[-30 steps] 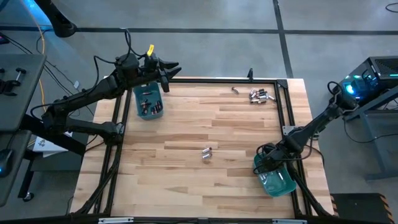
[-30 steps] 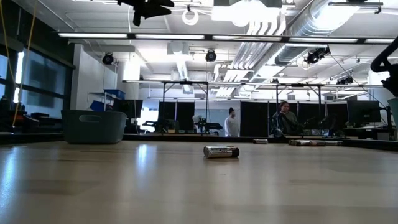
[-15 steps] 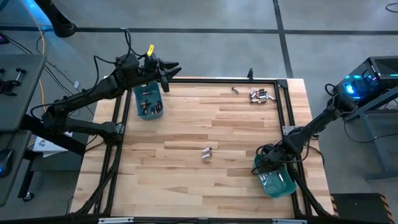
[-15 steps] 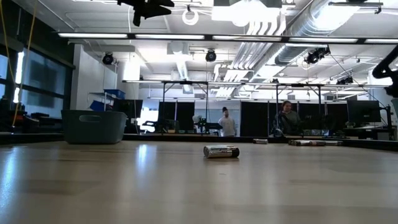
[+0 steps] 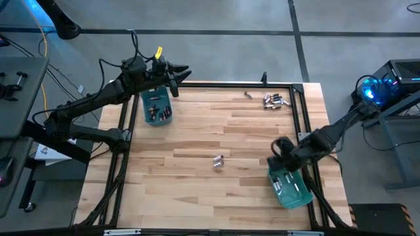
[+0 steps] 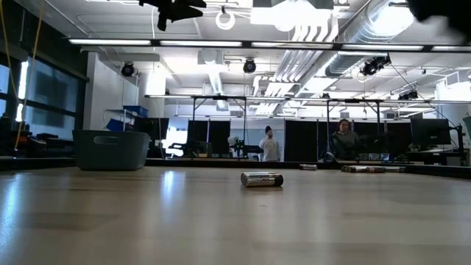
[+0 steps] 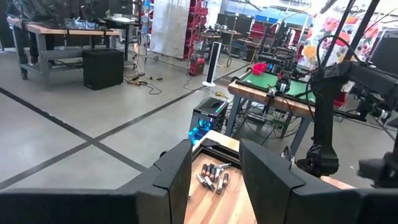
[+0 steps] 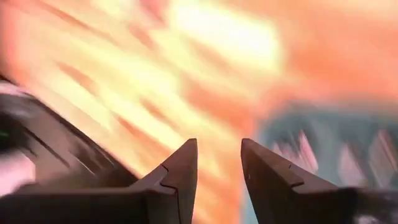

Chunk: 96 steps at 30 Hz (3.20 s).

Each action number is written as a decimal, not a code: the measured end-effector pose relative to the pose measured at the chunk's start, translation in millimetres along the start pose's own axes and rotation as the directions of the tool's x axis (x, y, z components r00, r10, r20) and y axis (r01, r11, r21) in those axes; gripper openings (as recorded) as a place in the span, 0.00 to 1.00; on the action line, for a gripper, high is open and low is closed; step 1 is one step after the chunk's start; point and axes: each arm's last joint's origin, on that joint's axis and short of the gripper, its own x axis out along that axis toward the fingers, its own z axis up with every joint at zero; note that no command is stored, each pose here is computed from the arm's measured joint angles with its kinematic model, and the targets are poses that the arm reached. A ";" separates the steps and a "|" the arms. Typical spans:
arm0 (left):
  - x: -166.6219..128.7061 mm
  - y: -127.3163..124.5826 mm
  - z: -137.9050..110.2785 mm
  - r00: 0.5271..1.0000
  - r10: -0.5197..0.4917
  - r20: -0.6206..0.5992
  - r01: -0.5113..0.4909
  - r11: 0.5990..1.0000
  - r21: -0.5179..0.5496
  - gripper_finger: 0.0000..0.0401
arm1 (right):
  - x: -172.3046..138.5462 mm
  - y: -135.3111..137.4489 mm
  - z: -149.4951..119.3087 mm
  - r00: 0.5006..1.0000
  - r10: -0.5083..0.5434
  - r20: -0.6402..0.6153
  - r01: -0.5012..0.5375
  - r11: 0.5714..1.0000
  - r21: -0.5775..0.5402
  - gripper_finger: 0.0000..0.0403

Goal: Sort batteries
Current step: Put the silver battery into the green bin

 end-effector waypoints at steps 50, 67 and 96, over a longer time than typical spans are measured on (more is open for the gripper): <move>16.2 -118.6 -159.6 0.628 -0.268 -0.731 0.339 0.939 -0.053 0.32 | -24.6 96.1 25.6 0.933 0.123 0.337 0.085 0.836 -0.541 0.47; 63.1 -163.2 -274.0 0.617 -0.188 -0.765 0.347 0.937 0.050 0.49 | -9.4 97.0 -36.8 0.834 0.225 0.503 0.096 0.839 -0.535 0.47; 85.4 -193.7 -257.2 0.714 -0.327 -0.619 0.243 0.945 -0.219 0.07 | 55.8 98.1 -98.2 0.709 0.279 0.647 0.025 0.908 -0.419 0.47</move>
